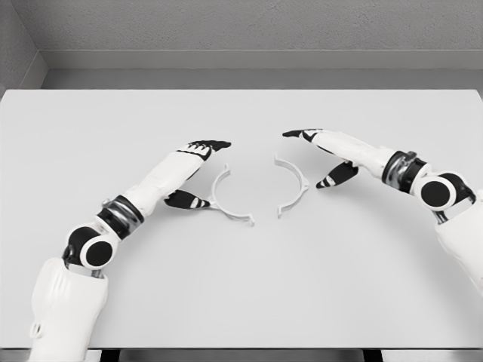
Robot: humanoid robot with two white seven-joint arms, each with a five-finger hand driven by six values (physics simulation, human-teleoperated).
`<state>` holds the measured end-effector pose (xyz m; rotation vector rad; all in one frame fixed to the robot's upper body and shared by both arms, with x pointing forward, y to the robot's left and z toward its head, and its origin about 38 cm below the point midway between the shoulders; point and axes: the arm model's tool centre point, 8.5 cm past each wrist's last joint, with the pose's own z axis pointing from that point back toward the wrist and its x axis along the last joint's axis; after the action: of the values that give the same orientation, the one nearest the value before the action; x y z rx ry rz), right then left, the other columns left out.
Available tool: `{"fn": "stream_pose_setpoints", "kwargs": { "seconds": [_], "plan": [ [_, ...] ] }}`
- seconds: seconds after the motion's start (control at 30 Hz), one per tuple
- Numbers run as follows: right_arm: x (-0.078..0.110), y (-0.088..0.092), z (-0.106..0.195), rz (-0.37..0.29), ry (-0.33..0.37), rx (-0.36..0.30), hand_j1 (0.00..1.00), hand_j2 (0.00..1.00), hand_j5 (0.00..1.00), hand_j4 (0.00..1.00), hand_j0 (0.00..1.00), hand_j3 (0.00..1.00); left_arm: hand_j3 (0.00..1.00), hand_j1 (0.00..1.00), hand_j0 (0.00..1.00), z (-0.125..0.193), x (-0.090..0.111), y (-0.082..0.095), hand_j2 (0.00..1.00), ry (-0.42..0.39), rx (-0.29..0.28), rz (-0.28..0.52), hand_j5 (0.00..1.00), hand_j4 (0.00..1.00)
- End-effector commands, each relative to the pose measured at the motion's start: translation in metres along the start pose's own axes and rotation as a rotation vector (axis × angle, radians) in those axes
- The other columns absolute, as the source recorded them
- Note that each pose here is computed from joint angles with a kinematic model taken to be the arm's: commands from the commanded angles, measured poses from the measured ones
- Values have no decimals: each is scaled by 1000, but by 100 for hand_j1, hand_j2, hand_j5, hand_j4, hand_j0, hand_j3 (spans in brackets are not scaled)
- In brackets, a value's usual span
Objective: Assemble PVC drainage pipe clamps
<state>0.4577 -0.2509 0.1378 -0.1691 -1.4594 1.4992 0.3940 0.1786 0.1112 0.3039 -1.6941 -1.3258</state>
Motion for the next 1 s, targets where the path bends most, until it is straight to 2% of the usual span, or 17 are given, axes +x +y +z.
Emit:
{"fn": "stream_pose_setpoints", "kwargs": {
  "seconds": [0.0, 0.23, 0.57, 0.83, 0.97],
  "plan": [
    [-6, 5, -3, -28, 12, 2, 100, 100, 100, 100, 100, 100, 100, 100, 100, -2, 3, -1, 100, -7, 6, 13, 100, 100],
    [-2, 4, -9, -36, 0, -5, 100, 100, 100, 100, 100, 100, 100, 100, 100, -10, 8, 4, 100, -20, 13, -2, 100, 100],
    [3, 6, -14, -43, -14, -10, 100, 100, 100, 100, 100, 100, 100, 100, 100, -1, -1, 12, 100, 5, 34, -7, 100, 100],
    [4, 6, -15, -46, -18, -12, 100, 100, 100, 100, 100, 100, 100, 100, 100, 10, -13, 10, 100, 34, 3, -31, 100, 100],
    [6, 5, -15, -43, -23, -14, 100, 100, 100, 100, 100, 100, 100, 100, 100, 5, -8, 5, 100, 17, -16, -34, 100, 100]
  ]
}}
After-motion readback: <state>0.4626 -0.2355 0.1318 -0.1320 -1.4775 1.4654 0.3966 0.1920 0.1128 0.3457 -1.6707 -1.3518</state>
